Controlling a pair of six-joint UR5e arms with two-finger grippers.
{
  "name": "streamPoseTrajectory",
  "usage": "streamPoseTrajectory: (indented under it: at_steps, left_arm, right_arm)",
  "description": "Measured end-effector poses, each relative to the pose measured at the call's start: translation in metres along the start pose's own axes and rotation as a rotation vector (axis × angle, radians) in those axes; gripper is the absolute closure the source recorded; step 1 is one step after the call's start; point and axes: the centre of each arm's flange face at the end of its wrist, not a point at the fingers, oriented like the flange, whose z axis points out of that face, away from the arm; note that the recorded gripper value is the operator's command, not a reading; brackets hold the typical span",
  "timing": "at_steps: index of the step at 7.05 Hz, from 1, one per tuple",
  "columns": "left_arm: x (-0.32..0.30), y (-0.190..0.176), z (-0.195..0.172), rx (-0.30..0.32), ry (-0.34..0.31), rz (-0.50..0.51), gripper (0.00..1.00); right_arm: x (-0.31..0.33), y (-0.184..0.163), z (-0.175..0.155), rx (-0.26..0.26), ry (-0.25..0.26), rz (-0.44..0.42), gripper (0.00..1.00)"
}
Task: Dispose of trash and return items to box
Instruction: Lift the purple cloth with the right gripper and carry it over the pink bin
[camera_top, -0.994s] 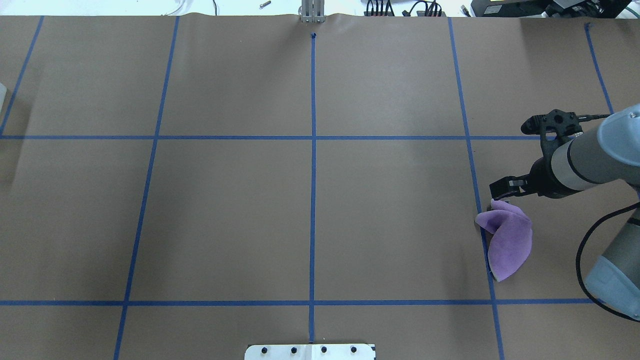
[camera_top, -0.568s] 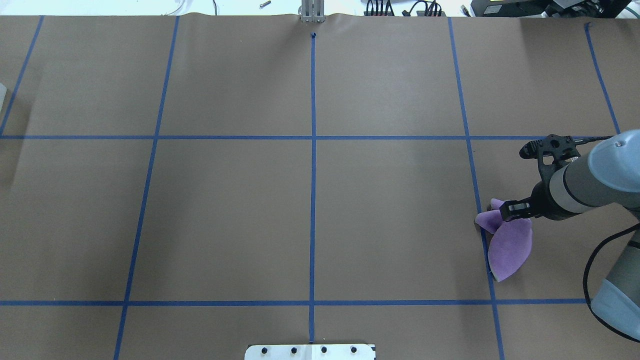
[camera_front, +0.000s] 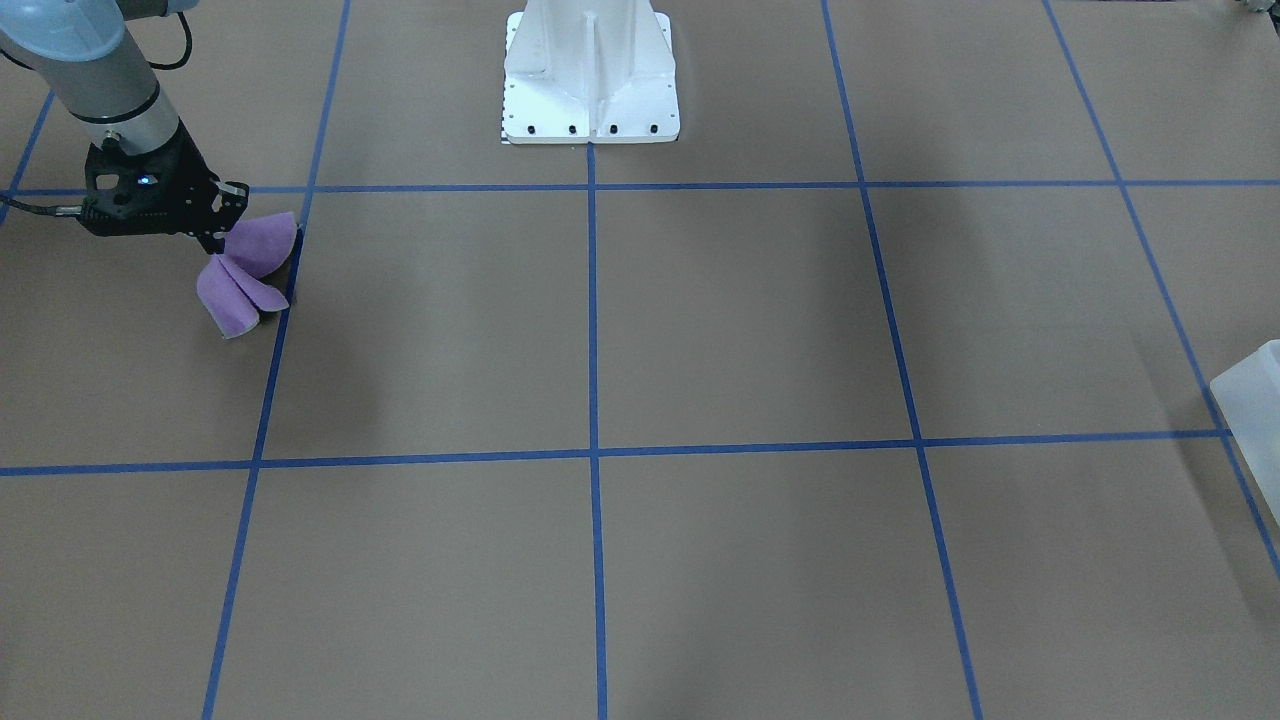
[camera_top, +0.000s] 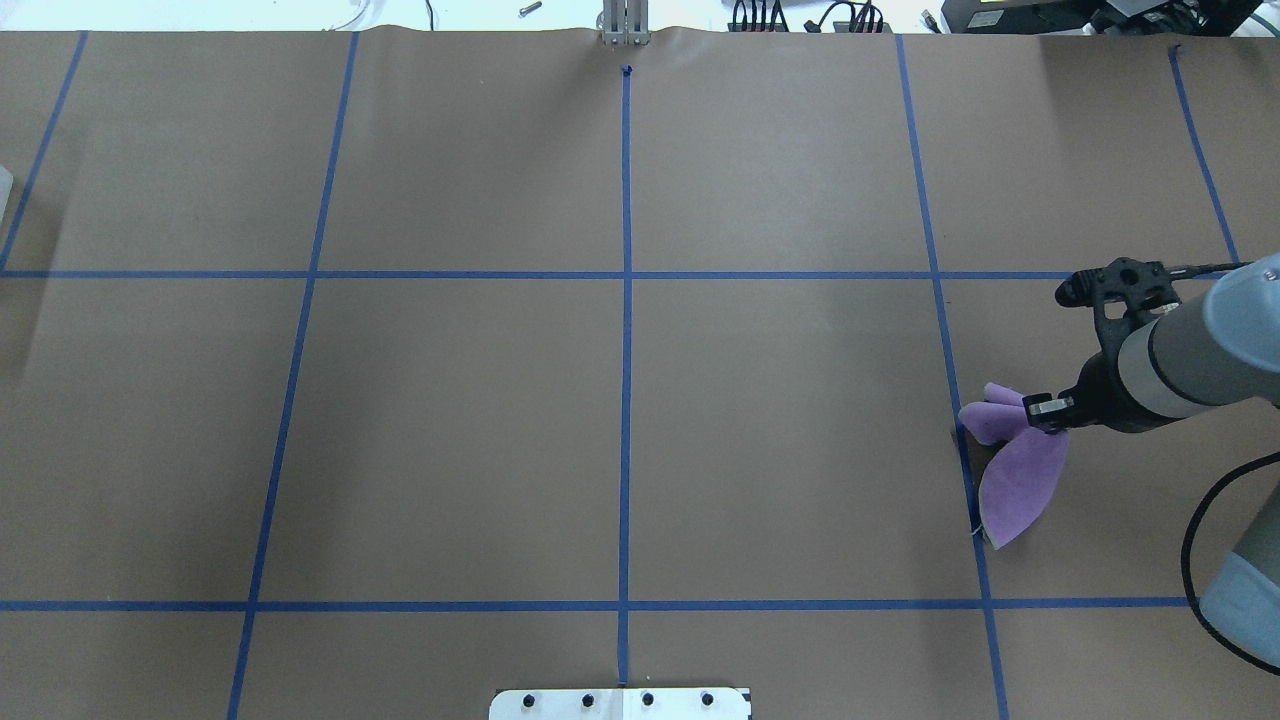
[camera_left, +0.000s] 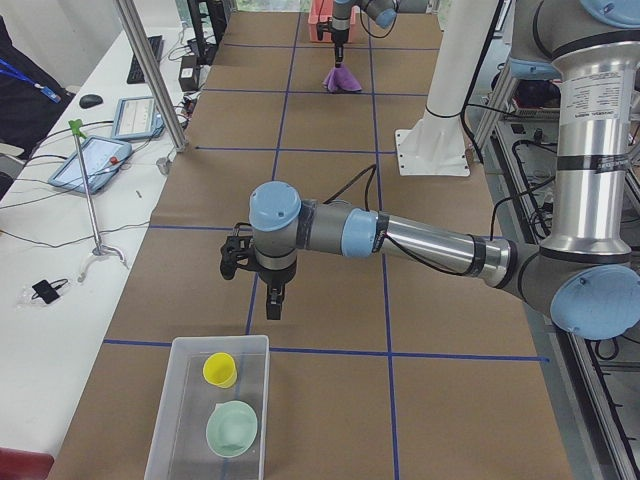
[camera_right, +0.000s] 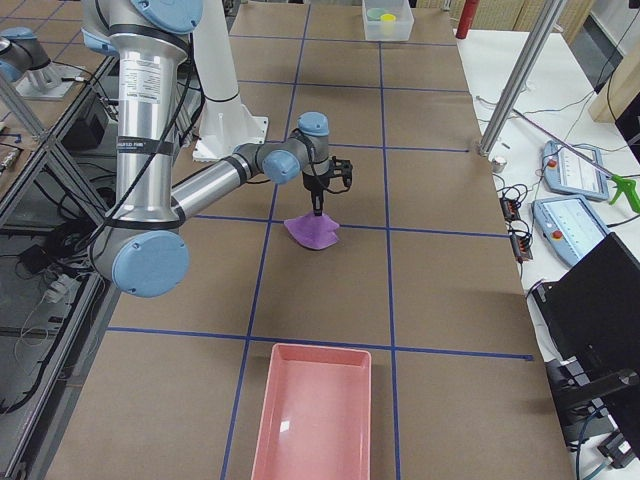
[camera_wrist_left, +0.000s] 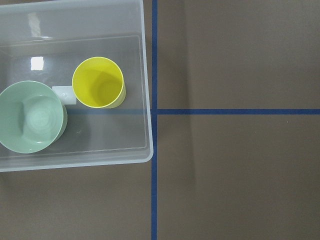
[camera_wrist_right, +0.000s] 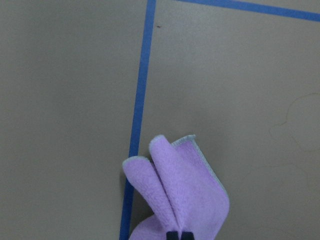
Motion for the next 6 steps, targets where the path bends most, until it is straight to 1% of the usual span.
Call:
streamPoseTrajectory:
  at_steps: [1,2,3,4,5,6]
  left_arm:
    - [0.0,0.0,0.0,0.0,0.0,0.0,0.01]
    - [0.0,0.0,0.0,-0.001,0.001,0.0,0.01]
    - [0.001,0.0,0.0,-0.001,0.002,-0.001,0.01]
    - [0.001,0.0,0.0,-0.002,0.003,-0.002,0.01]
    - [0.001,0.0,0.0,-0.002,0.004,-0.002,0.01]
    - [0.001,0.0,0.0,-0.001,0.004,-0.001,0.01]
  right_arm:
    - [0.019,-0.013,-0.026,0.007,0.0,0.027,1.0]
    - [0.048,-0.027,-0.057,0.012,0.018,0.017,1.0]
    - [0.091,-0.039,-0.088,0.008,0.053,-0.032,1.0]
    - [0.144,-0.047,-0.117,-0.011,0.08,-0.093,1.0]
    - [0.2,-0.048,-0.143,-0.031,0.094,-0.14,1.0]
    - [0.258,-0.045,-0.158,-0.05,0.095,-0.169,1.0]
